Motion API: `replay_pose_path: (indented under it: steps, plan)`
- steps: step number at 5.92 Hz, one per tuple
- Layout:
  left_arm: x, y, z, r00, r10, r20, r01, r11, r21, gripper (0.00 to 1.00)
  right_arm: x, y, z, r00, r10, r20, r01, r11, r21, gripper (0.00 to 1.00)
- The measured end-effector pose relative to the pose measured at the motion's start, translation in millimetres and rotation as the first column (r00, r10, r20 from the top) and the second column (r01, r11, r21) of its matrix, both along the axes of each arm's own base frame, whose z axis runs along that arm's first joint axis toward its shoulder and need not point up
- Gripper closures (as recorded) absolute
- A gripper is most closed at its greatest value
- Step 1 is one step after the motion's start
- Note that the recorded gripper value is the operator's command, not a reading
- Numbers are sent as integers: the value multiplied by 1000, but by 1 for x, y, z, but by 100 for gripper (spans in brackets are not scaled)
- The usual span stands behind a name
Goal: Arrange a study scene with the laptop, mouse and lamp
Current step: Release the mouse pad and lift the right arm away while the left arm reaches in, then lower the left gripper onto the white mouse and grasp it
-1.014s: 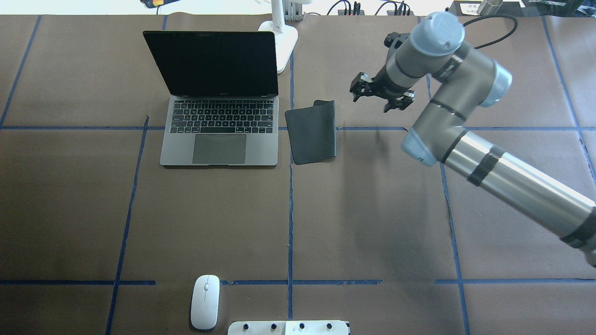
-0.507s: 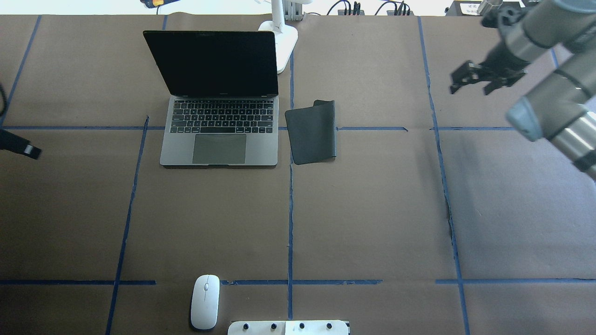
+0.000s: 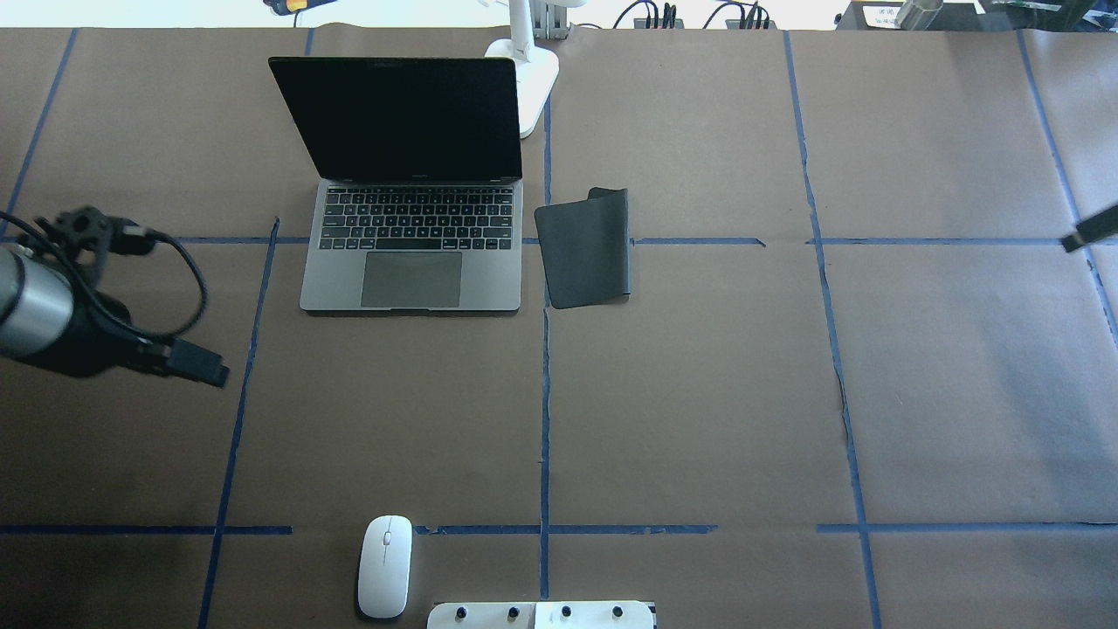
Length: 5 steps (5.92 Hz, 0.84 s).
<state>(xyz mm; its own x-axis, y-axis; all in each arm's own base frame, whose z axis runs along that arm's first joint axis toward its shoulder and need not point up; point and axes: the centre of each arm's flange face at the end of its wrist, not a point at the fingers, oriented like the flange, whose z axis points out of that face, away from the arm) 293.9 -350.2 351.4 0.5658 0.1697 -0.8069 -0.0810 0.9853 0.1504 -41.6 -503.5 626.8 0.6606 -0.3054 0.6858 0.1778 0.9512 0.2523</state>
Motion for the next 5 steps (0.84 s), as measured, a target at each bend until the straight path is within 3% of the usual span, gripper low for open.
replay_pose_path:
  steps: [1, 3, 5]
  plan:
    - [39, 31, -18, 1000, -24, 0, 24, 999, -21, 0, 51, 35, 25, 999, -20, -39, 20, 1000, -1, 0]
    - [117, 103, -34, 997, -73, 17, 74, 996, -48, 0, 131, 83, 53, 997, 9, -77, -15, 997, -71, 0]
    - [195, 166, -36, 995, -97, 36, 98, 995, -33, 0, 151, 106, 67, 996, 47, -69, -55, 991, -118, 0]
